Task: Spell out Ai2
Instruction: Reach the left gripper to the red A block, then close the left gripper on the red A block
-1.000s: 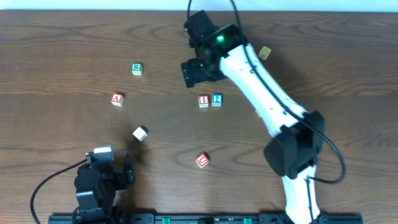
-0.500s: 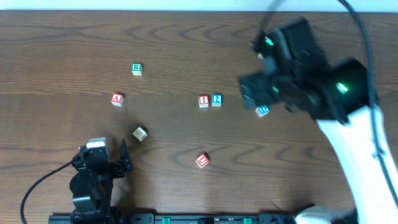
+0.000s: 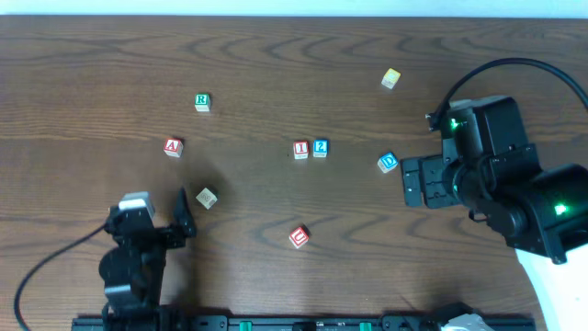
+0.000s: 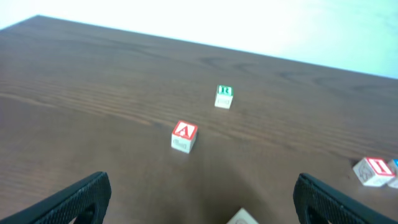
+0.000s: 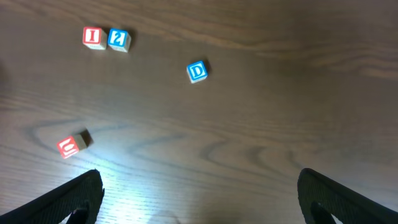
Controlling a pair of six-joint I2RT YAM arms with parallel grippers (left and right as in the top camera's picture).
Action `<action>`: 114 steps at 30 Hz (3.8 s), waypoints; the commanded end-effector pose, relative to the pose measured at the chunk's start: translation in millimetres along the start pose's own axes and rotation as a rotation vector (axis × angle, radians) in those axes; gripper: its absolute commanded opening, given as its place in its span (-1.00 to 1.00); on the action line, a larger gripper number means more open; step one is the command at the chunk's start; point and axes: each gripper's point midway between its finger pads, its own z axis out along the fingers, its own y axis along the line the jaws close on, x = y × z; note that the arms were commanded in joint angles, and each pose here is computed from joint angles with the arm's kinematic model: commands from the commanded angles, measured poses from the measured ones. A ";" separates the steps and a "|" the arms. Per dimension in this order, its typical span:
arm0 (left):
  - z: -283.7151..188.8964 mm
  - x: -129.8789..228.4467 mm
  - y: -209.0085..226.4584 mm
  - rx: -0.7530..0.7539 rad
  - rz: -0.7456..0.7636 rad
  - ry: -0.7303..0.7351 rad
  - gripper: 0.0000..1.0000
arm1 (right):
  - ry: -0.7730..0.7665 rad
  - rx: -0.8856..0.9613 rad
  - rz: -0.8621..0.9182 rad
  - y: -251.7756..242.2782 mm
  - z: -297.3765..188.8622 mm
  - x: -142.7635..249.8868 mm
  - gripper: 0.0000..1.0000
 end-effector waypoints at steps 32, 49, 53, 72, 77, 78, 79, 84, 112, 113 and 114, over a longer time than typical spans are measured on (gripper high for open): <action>142.1 2.6 0.1 0.075 0.221 0.516 0.91 | -0.011 0.032 -0.008 -5.1 5.2 -5.8 0.98; 191.5 38.2 14.9 0.069 0.258 0.744 0.91 | -0.010 0.032 -0.008 -5.2 5.2 -5.7 0.99; 192.6 49.1 16.2 0.071 0.253 0.778 0.91 | -0.011 0.032 -0.008 -5.1 5.2 -5.8 0.99; 193.4 79.6 34.7 0.012 0.306 0.869 0.53 | -0.011 0.032 -0.008 -5.1 5.2 -5.8 0.99; 194.6 77.1 41.9 -0.004 0.297 0.860 0.39 | -0.010 0.032 -0.008 -5.2 5.2 -5.7 0.98; 194.9 76.4 43.6 -0.006 0.292 0.857 0.35 | -0.011 0.032 -0.008 -5.1 5.2 -5.8 0.98; 195.4 75.8 44.3 -0.004 0.287 0.853 0.33 | -0.011 0.032 -0.008 -5.1 5.2 -5.8 0.98; 199.1 73.0 38.6 0.035 0.266 0.829 0.25 | -0.011 0.032 -0.008 -5.1 5.2 -5.8 0.98; 197.1 76.2 28.9 0.089 0.239 0.837 -0.24 | -0.011 0.032 -0.008 -5.1 5.2 -5.8 0.98; 197.1 76.2 28.9 0.089 0.239 0.837 -0.29 | -0.011 0.032 -0.008 -5.1 5.2 -5.8 0.99; 197.1 76.2 28.9 0.089 0.239 0.837 -0.33 | -0.011 0.032 -0.008 -5.1 5.2 -5.8 0.98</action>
